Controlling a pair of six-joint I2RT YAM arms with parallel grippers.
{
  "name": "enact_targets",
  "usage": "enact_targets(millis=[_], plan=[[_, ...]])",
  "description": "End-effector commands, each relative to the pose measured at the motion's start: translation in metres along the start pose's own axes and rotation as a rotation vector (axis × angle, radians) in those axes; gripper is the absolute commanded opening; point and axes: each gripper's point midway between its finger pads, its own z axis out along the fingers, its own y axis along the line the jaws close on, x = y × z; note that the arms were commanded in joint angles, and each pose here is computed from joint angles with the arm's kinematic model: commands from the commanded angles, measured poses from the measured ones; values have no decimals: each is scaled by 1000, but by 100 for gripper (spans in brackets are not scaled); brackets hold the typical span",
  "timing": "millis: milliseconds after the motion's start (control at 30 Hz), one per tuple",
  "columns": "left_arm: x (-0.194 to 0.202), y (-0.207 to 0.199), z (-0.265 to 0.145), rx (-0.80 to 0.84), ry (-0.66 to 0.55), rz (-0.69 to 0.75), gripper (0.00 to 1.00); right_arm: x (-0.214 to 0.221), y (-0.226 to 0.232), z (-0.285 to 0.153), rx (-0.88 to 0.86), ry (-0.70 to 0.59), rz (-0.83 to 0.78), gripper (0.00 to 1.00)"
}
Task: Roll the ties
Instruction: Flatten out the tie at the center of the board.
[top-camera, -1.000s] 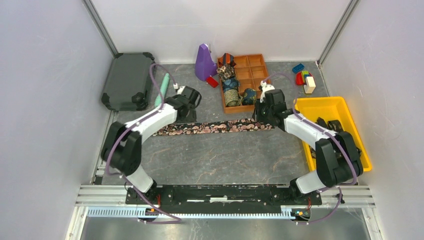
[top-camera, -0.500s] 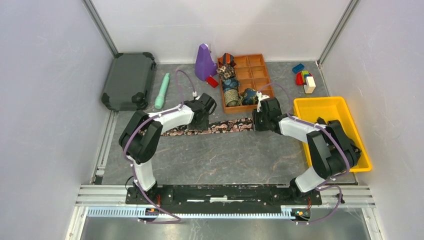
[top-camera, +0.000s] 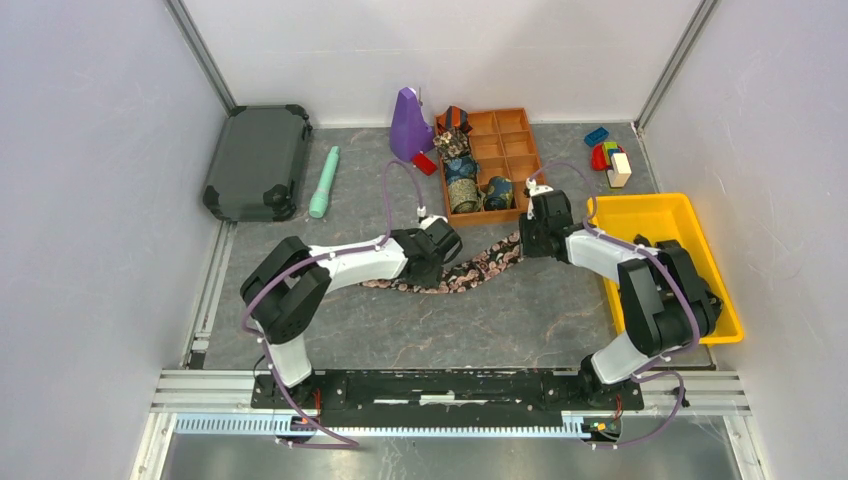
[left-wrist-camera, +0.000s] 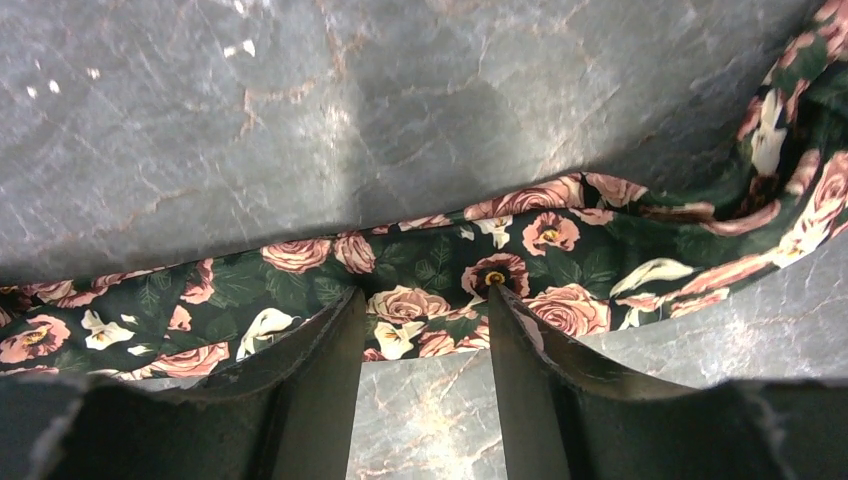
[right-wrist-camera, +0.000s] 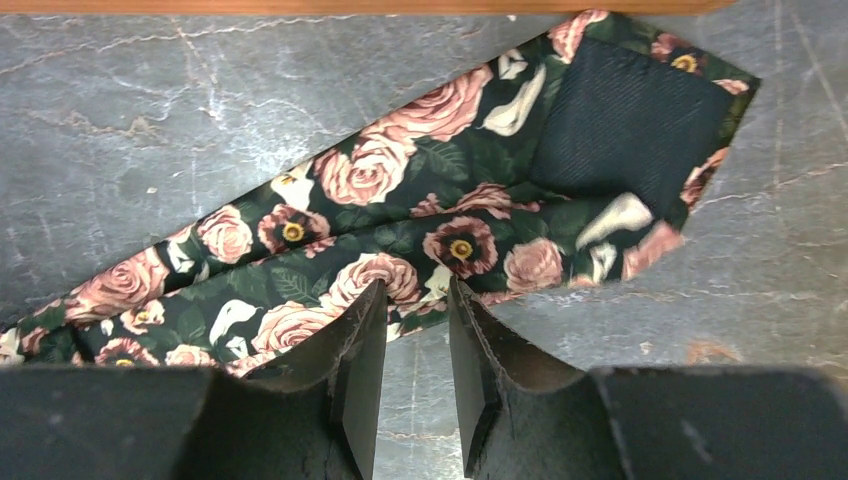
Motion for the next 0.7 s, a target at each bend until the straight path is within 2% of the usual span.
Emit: enact_targets(millis=[0, 367, 567, 667], plan=[[47, 21, -10, -87, 133, -80, 56, -18, -12, -3, 59, -26, -17, 36], [2, 20, -80, -32, -13, -143, 68, -47, 5, -6, -33, -82, -22, 35], [-20, 51, -84, -149, -83, -140, 70, -49, 28, -33, -126, -128, 0, 35], [-34, 56, -76, -156, -90, -140, 69, -47, 46, -36, -190, -137, 11, 35]])
